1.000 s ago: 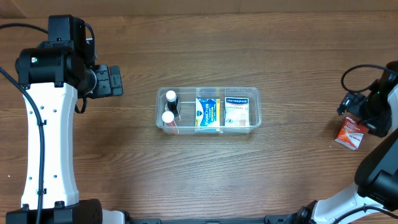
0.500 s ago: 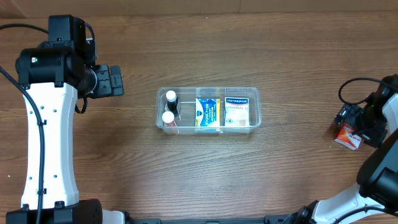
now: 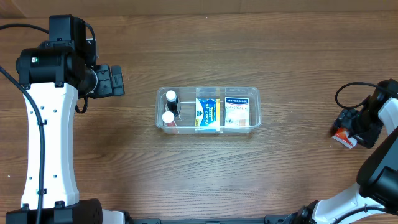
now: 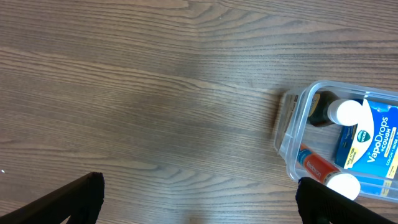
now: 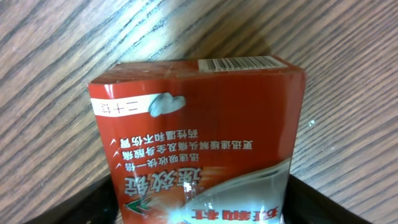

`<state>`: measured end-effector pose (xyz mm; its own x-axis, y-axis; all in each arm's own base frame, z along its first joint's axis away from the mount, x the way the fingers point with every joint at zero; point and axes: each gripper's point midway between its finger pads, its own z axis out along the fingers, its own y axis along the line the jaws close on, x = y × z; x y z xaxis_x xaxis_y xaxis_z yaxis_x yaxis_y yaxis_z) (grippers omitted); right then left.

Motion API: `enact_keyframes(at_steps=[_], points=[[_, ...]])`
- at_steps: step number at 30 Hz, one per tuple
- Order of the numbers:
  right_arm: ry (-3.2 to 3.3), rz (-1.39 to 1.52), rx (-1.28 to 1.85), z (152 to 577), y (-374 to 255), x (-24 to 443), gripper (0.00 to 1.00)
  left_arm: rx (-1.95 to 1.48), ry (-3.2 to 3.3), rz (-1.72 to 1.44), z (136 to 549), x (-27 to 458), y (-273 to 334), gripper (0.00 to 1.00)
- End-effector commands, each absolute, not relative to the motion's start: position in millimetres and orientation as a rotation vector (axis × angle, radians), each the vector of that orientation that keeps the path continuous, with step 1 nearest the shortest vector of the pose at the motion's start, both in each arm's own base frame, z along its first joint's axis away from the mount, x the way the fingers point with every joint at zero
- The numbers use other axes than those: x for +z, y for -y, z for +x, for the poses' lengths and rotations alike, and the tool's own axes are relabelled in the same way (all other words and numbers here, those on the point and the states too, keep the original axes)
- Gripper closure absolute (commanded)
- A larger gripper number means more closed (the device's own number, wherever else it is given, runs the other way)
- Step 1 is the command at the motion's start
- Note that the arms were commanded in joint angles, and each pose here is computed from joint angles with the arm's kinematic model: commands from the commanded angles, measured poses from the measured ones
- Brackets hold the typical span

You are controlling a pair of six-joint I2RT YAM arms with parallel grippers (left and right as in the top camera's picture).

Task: Pack container
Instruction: 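Move the right gripper to the red box and grasp it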

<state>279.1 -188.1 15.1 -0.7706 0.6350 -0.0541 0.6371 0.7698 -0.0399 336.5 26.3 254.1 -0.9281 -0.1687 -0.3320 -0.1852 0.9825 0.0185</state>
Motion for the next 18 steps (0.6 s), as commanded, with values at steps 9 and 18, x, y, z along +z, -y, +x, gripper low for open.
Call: enact_keyframes(at_steps=[9,18], points=[[-2.907,1.056,-0.081,280.8,189.6,13.7,0.37,0.056,-2.801,-0.224,337.0,252.5,-22.0,0.00],[-2.892,1.055,-0.032,285.8,186.0,14.3,0.37,0.056,-2.799,-0.223,337.4,252.6,-22.0,0.00]])
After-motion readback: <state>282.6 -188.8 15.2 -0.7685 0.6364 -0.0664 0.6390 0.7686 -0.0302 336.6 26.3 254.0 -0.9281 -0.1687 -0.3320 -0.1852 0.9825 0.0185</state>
